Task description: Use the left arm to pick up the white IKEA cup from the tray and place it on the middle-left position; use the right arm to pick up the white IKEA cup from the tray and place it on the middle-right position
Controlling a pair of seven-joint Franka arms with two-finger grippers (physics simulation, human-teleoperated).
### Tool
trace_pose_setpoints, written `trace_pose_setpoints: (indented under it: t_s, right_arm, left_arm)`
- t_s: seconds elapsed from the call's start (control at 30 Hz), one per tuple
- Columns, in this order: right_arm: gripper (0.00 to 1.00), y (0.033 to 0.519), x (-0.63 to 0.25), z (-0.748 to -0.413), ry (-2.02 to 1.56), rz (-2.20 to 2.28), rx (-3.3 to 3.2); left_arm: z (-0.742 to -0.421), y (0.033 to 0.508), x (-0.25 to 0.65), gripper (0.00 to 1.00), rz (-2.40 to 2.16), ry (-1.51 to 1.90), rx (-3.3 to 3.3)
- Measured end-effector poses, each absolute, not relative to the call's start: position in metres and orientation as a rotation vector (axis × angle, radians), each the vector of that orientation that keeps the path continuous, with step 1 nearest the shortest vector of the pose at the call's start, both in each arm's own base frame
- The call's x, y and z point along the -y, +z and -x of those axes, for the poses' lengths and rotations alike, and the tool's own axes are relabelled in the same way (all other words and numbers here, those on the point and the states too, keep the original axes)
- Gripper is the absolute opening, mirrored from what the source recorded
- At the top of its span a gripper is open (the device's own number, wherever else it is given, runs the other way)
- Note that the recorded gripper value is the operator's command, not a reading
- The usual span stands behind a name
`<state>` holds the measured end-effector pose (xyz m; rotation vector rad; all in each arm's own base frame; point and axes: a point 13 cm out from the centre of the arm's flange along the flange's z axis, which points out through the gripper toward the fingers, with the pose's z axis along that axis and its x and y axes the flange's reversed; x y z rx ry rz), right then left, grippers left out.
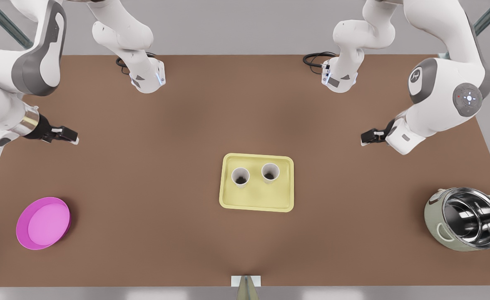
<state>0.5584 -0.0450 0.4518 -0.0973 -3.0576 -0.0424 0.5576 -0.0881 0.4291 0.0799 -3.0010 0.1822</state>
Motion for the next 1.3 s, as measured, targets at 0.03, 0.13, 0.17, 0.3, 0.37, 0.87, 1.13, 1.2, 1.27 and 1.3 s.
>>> trace_pose_setpoints:
  t_s: [0.03,0.13,0.17,0.3,0.37,0.87,1.13,1.2,1.27,1.3]
  right_arm:
    - [1.00,0.453,0.035,-0.563,-0.040,0.067,3.072]
    - [1.00,0.455,0.009,-0.572,-0.037,-0.009,3.103]
    - [1.00,0.451,0.003,-0.574,-0.038,-0.025,3.104]
    - [1.00,0.398,-0.044,-0.592,-0.036,-0.144,3.042]
    - [1.00,0.368,-0.110,-0.596,-0.028,-0.296,3.008]
    - [1.00,0.202,-0.444,-0.611,-0.114,-0.494,3.112]
    - [1.00,0.141,-0.487,-0.579,-0.118,-0.356,3.100]
    - [1.00,0.129,-0.484,-0.577,-0.107,-0.311,3.093]
    - [1.00,0.120,-0.480,-0.574,-0.095,-0.271,3.086]
    - [1.00,0.116,-0.478,-0.571,-0.087,-0.253,3.081]
  left_arm:
    - [-0.561,0.430,0.085,1.00,-0.101,0.191,3.008]
    - [-0.581,0.430,0.087,1.00,-0.146,0.235,3.028]
    - [-0.586,0.426,0.088,1.00,-0.156,0.240,3.027]
    - [-0.590,0.409,0.100,1.00,-0.117,0.203,3.023]
    - [-0.594,0.393,0.098,1.00,-0.100,0.167,3.011]
    - [-0.614,0.386,0.090,1.00,-0.017,0.048,3.088]
    - [-0.616,0.387,0.088,1.00,-0.008,0.048,3.097]
    - [-0.617,0.386,0.087,1.00,-0.008,0.047,3.098]
    - [-0.617,0.386,0.083,1.00,-0.014,0.047,3.098]
    - [-0.617,0.386,0.083,1.00,-0.015,0.047,3.098]
